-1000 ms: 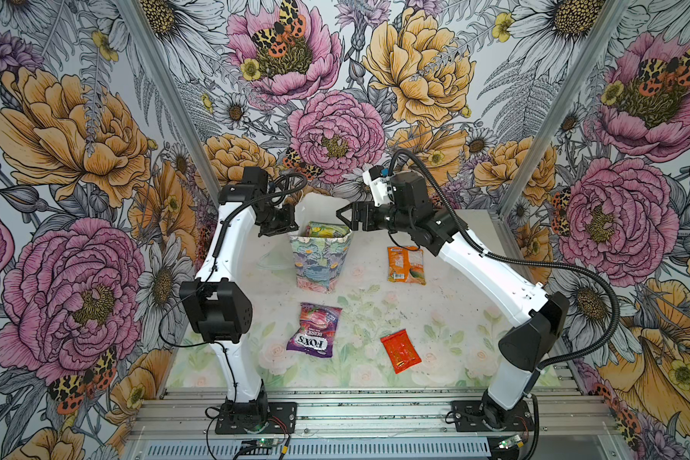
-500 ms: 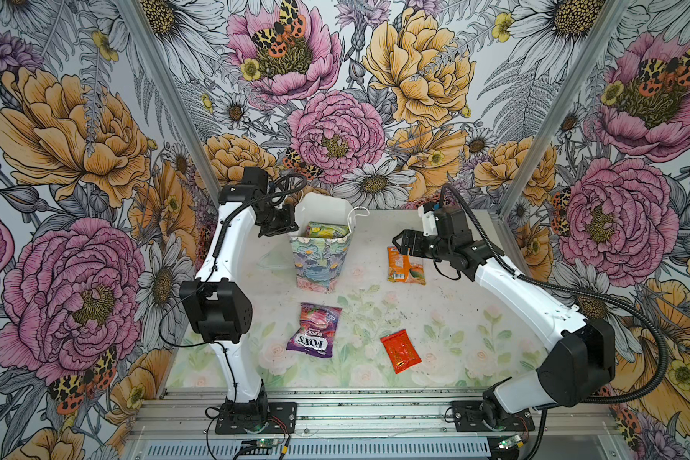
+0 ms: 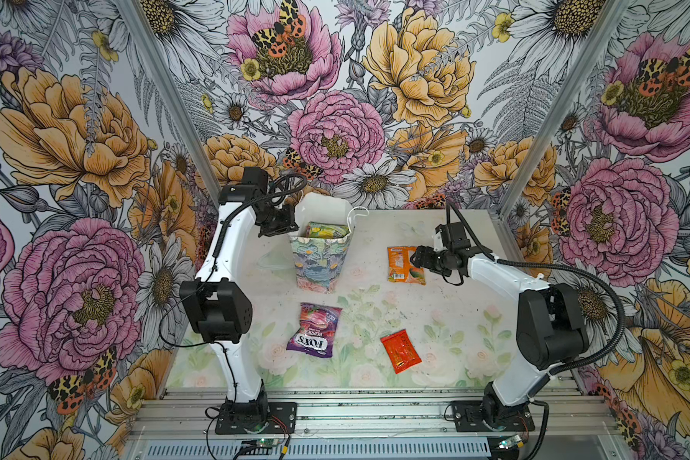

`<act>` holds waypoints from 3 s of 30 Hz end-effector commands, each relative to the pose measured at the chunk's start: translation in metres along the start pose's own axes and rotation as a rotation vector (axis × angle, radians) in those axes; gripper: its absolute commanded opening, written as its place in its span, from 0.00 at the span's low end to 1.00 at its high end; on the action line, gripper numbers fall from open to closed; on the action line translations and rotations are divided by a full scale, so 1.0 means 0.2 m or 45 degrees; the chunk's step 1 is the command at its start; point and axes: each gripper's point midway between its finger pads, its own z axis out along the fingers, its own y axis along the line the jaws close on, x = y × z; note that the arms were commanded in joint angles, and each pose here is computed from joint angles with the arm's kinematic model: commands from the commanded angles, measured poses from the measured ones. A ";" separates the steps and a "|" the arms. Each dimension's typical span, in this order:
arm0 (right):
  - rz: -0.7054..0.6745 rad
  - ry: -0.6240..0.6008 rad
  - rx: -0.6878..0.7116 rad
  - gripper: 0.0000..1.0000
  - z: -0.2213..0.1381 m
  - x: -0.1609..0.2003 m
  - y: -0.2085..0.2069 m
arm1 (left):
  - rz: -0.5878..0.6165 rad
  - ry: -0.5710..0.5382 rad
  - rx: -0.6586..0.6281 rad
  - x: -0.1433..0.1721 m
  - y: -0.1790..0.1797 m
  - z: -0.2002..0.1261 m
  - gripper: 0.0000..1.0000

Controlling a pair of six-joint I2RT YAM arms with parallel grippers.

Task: Place the snacks into the paper bag
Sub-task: Pick up the snack from the top-center of the table, then place the snack in the paper bag.

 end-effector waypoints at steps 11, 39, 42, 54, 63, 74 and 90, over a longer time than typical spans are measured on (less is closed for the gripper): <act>0.018 0.026 -0.009 0.77 0.24 -0.07 -0.07 | 0.018 -0.066 0.045 -0.03 -0.04 -0.08 0.00; 0.135 0.047 -0.154 0.00 0.35 0.00 -0.02 | 0.013 -0.061 0.047 -0.03 -0.03 -0.07 0.00; 0.123 0.014 -0.182 0.00 0.29 -0.03 0.02 | 0.013 -0.060 0.047 -0.03 -0.03 -0.07 0.00; 0.076 -0.166 -0.332 0.00 -0.08 -0.19 0.29 | 0.009 -0.053 0.049 -0.03 -0.03 -0.06 0.00; -0.006 -0.313 -0.428 0.00 -0.40 -0.31 0.54 | 0.007 -0.054 0.051 -0.03 -0.03 -0.06 0.00; -0.123 -0.519 -0.586 0.00 -0.79 -0.52 0.88 | 0.010 -0.058 0.051 -0.03 -0.03 -0.07 0.00; -0.324 -0.714 -0.773 0.00 -1.10 -0.77 1.39 | 0.006 -0.049 0.046 -0.03 -0.02 -0.05 0.00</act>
